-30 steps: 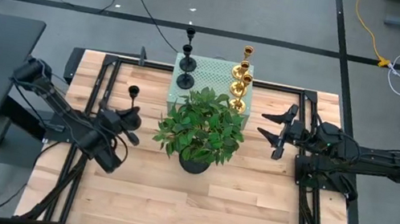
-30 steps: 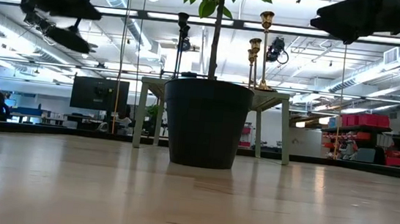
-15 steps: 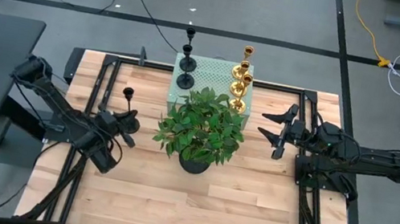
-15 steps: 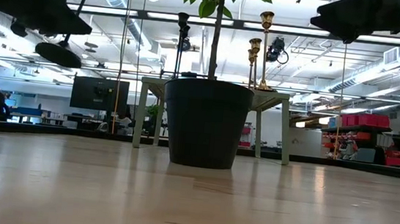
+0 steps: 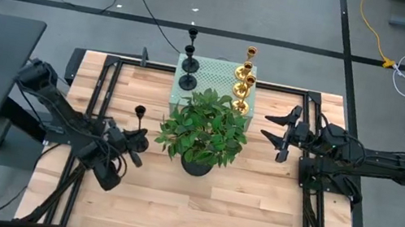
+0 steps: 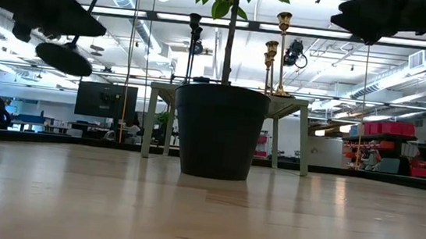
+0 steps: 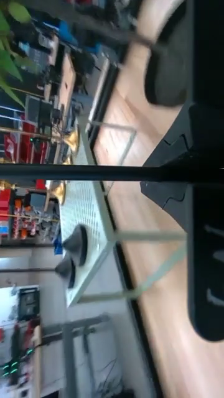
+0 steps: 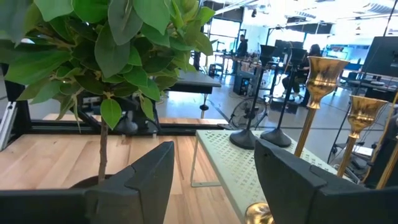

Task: Pick & Place candle stick holders
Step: Put the black candle holder on the shelf aligned with the other black candle holders

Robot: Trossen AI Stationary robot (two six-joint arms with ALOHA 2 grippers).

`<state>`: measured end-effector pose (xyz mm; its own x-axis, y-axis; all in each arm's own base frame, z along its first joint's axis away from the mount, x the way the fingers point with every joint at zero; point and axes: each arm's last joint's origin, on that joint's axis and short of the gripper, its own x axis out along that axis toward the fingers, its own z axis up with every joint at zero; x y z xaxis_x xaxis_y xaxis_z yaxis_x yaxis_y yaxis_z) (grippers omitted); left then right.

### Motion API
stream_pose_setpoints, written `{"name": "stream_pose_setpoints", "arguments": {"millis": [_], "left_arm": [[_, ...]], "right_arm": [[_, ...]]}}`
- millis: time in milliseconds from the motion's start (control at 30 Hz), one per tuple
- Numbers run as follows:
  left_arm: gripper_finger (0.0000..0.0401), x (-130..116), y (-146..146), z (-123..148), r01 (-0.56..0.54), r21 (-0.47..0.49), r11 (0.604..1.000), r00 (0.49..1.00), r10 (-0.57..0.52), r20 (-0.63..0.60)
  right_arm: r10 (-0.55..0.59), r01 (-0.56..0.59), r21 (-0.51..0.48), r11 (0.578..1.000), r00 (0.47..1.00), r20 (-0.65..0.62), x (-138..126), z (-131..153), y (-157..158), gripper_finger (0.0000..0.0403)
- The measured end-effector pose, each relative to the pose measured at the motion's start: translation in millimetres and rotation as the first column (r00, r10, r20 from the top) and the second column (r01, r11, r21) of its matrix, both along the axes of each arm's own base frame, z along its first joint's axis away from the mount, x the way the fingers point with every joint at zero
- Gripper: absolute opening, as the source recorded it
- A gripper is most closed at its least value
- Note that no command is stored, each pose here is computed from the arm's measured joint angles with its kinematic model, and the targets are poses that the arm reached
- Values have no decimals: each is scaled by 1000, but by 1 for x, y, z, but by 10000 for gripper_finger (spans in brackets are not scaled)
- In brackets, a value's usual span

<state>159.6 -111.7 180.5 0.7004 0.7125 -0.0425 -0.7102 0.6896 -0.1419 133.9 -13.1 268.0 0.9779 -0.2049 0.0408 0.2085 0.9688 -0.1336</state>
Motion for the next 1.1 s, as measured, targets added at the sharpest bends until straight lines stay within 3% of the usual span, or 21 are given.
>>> {"name": "stream_pose_setpoints", "arguments": {"millis": [167,267,367,533,700,867,1100], "left_arm": [[5,25,-18,1,79,-85,993,995,-84,-58],[5,52,-22,9,179,-27,983,972,-181,-152],[5,64,-5,15,171,50,984,959,-155,-236],[5,77,32,25,248,12,969,921,-232,-314],[6,78,67,42,173,36,984,939,-154,-306],[6,67,77,48,157,6,988,935,-147,-323],[5,59,106,44,145,38,989,969,-134,-208]], "right_arm": [[0,0,0,1000,1000,-2,1,0,0,223],[0,0,0,1000,1000,-1,1,0,0,223],[6,-6,2,1000,1000,-2,1,0,0,223],[87,-87,4,996,996,-5,1,-1,2,223],[85,-85,-3,996,996,-8,1,-1,2,223],[84,-84,-15,996,996,-11,1,-1,2,223],[74,-74,-28,997,997,-14,1,-1,2,223]]}}
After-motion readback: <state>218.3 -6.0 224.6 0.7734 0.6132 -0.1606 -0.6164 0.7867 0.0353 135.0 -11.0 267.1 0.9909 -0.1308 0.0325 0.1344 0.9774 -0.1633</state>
